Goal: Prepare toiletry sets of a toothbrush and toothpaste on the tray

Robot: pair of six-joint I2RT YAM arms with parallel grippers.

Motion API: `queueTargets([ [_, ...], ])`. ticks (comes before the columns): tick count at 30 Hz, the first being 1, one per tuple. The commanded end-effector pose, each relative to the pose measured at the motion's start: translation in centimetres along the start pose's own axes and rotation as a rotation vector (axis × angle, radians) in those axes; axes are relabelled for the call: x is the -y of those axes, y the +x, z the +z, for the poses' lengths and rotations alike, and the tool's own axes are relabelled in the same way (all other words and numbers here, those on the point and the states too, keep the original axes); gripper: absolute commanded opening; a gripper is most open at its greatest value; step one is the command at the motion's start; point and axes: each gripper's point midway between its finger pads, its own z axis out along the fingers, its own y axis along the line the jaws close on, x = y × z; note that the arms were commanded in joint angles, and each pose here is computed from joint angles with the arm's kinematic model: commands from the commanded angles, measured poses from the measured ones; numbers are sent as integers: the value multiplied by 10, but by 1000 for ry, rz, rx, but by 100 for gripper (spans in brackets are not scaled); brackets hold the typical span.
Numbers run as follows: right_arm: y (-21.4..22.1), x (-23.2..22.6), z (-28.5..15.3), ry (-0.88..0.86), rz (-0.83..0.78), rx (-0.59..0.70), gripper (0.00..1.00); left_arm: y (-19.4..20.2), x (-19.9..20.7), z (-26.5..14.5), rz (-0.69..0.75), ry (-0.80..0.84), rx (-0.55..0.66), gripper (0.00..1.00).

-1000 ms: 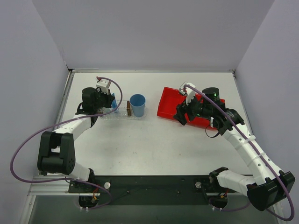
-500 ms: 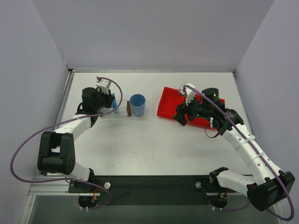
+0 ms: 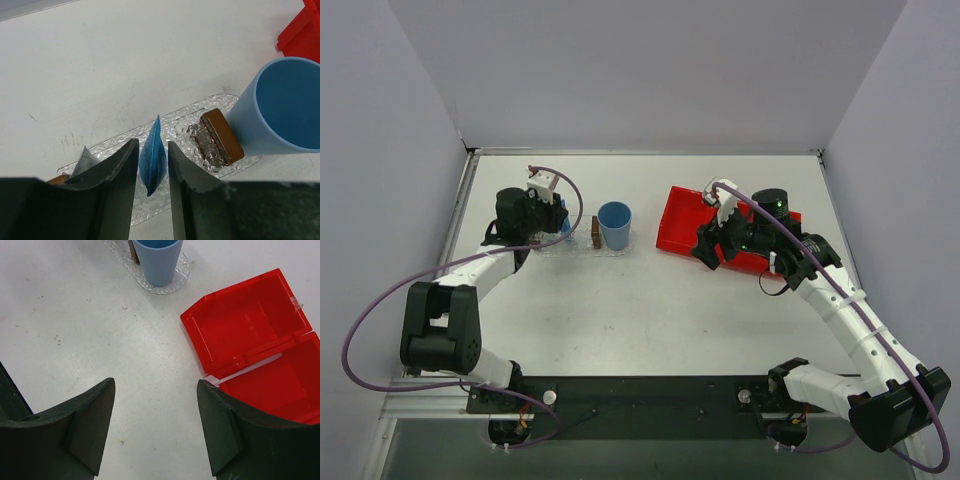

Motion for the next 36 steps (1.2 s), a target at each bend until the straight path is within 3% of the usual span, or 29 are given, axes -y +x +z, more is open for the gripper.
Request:
queueTargets([
  [1,-7,-1,-1,-12,-23,38,61,-39,-1,-9,34,-5,84,41],
  [13,-6,-1,-2,-10,-26,39,61,-75,2,-31,59,-19,158,55],
  [25,-3,23,-2,114,0,4,63,-128,16,-78,106,-15,251,60],
  [36,38,63,7,302,67,-164,63,-139,50,-122,127,107,249,72],
])
